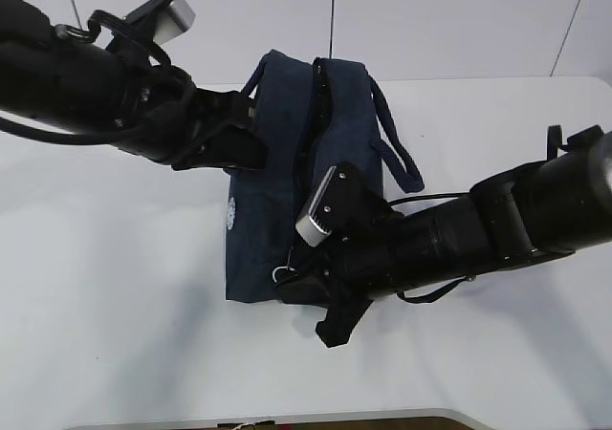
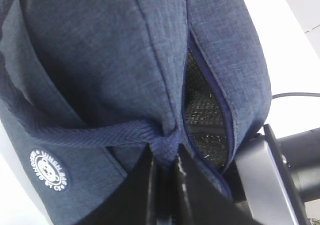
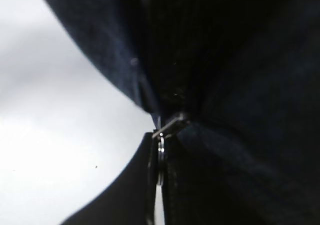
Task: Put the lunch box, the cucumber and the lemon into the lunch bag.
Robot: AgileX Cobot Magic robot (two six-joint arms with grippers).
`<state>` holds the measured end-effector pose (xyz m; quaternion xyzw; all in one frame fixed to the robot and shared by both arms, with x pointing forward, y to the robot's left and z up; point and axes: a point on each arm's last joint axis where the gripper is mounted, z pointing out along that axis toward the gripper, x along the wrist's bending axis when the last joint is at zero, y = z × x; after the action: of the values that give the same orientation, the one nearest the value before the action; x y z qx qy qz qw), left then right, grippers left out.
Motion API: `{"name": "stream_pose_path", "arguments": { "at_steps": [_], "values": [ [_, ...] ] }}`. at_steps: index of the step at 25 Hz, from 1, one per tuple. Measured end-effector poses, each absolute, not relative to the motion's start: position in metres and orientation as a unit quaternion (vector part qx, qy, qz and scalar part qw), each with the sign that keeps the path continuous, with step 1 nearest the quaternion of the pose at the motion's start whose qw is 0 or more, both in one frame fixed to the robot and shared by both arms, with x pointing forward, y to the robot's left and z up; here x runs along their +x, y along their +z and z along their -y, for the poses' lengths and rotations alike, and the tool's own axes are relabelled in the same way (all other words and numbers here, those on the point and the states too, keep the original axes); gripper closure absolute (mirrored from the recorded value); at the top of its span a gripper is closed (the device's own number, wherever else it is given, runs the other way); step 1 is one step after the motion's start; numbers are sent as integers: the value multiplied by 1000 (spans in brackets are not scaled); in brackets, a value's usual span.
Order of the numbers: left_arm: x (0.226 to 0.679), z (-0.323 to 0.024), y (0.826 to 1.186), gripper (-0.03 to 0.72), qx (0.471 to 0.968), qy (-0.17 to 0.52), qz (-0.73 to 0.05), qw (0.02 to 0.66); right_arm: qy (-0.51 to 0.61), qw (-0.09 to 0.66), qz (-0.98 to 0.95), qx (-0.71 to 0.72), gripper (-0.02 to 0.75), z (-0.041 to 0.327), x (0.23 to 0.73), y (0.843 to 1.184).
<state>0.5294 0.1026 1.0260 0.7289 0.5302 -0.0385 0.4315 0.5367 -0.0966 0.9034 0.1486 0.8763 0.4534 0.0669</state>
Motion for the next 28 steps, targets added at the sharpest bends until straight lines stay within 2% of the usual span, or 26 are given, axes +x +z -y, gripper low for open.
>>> {"name": "stream_pose_path", "arguments": {
  "at_steps": [28],
  "values": [
    [529,-102,1026,690,730,-41,-529,431,475,59,-867,142,682,91,540,909]
  ]
}}
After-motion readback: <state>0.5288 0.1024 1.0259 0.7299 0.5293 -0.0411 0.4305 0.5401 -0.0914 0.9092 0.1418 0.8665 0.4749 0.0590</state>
